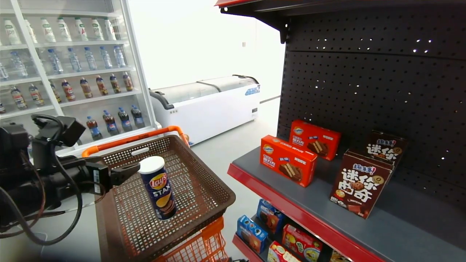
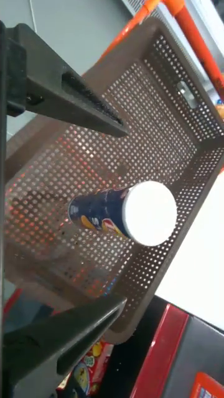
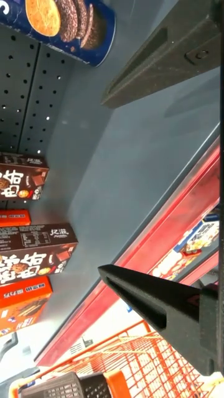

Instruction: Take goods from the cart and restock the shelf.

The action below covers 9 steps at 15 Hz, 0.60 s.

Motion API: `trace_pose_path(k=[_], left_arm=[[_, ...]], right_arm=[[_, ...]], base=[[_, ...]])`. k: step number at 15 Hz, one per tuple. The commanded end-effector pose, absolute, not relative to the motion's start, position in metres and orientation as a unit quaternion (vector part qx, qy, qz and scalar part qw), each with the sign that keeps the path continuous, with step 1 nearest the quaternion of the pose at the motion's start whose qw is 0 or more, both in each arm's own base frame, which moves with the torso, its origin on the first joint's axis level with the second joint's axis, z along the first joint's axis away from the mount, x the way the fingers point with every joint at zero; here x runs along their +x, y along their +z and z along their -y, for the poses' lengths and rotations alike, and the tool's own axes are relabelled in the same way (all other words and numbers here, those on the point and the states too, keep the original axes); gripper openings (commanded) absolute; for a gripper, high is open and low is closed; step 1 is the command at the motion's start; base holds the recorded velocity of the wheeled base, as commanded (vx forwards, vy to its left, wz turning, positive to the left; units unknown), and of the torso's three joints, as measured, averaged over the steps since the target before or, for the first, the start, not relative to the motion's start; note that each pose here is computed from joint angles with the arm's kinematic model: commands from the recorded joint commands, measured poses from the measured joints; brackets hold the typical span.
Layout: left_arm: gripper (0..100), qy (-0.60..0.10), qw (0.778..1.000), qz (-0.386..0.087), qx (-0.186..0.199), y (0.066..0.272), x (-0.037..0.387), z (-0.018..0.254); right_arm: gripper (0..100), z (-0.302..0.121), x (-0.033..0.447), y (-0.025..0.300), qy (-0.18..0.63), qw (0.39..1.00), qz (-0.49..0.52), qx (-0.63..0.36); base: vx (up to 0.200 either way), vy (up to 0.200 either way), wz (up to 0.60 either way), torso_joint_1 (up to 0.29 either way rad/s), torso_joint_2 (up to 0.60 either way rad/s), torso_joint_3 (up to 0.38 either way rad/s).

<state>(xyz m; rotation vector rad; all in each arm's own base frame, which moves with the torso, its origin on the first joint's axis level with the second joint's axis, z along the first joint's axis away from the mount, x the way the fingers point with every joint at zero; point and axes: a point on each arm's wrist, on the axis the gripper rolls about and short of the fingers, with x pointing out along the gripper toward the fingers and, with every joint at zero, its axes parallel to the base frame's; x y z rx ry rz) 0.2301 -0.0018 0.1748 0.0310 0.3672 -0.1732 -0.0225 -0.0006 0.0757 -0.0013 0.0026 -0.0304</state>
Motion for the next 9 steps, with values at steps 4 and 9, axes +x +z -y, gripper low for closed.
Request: trace_pose_path(k=[4, 9], left_arm=[[100, -0.113, 0.965, -0.238, 0.0, 0.115, 0.273, 0.001], [100, -0.117, 0.969, -0.216, 0.004, 0.08, 0.304, 0.002]], right_arm=[[100, 0.001, -0.022, 0.076, -0.015, 1.0, -0.002, -0.001], [100, 0.001, -0.022, 0.076, -0.015, 1.0, -0.002, -0.001]], base=[[0.0, 0.0, 0.0, 0.0, 0.0, 0.0], [0.0, 0.0, 0.0, 0.0, 0.0, 0.0]])
